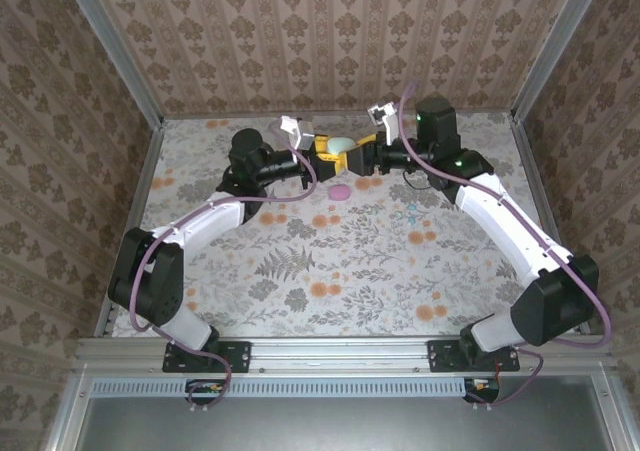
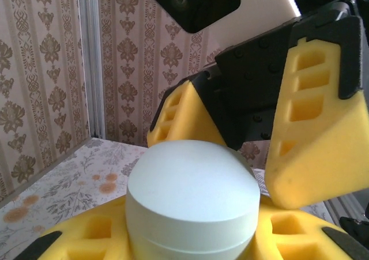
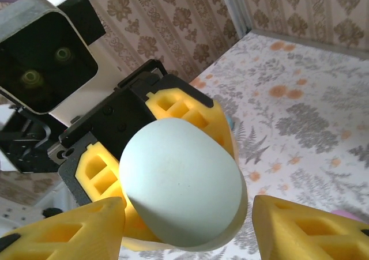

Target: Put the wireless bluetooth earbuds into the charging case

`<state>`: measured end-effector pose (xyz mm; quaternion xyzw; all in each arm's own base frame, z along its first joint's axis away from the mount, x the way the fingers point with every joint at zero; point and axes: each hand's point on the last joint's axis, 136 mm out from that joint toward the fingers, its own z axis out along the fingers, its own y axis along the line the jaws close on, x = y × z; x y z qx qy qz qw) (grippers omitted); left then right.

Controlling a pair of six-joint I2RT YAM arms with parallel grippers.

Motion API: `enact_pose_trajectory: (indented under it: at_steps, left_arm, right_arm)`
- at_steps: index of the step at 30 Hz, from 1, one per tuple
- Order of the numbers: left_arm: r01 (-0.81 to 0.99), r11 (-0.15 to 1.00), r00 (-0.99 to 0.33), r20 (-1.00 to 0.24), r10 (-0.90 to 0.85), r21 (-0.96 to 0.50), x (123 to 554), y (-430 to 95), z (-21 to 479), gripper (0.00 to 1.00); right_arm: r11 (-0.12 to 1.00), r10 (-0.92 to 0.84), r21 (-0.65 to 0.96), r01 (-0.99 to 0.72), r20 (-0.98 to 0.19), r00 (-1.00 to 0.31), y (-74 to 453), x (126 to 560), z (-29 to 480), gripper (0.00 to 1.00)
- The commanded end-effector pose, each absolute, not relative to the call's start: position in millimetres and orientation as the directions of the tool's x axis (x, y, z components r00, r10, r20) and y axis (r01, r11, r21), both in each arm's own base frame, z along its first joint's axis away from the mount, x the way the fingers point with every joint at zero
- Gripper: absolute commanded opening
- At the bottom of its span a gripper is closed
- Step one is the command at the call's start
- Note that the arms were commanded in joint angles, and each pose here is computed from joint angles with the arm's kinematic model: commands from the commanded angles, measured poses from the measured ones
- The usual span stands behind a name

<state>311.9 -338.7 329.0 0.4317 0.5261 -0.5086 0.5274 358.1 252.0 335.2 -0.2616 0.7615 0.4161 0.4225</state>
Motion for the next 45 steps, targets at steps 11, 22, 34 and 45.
enact_pose_trajectory:
  at_steps: [11, 22, 34, 45]
  left_arm:
    - [0.998, 0.056, -0.029, -0.991, -0.133, -0.036, 292, -342, 348, 0.28]
    - [0.999, 0.045, -0.016, -0.991, -0.133, -0.022, 286, -341, 343, 0.27]
    - [0.998, 0.062, -0.01, -0.993, -0.12, -0.018, 288, -341, 335, 0.27]
    - [0.992, 0.127, 0.003, -0.994, -0.114, -0.012, 294, -334, 328, 0.27]
  right_arm:
    - [0.616, -0.091, 0.311, -0.723, -0.885, -0.458, 234, 363, 328, 0.6]
    - [0.622, -0.005, 0.373, -0.688, -0.877, -0.48, 236, 375, 352, 0.6]
    - [0.636, 0.068, 0.483, -0.602, -0.812, -0.58, 233, 387, 366, 0.61]
    - [0.623, 0.22, 0.574, -0.532, -0.781, -0.585, 189, 382, 397, 0.61]
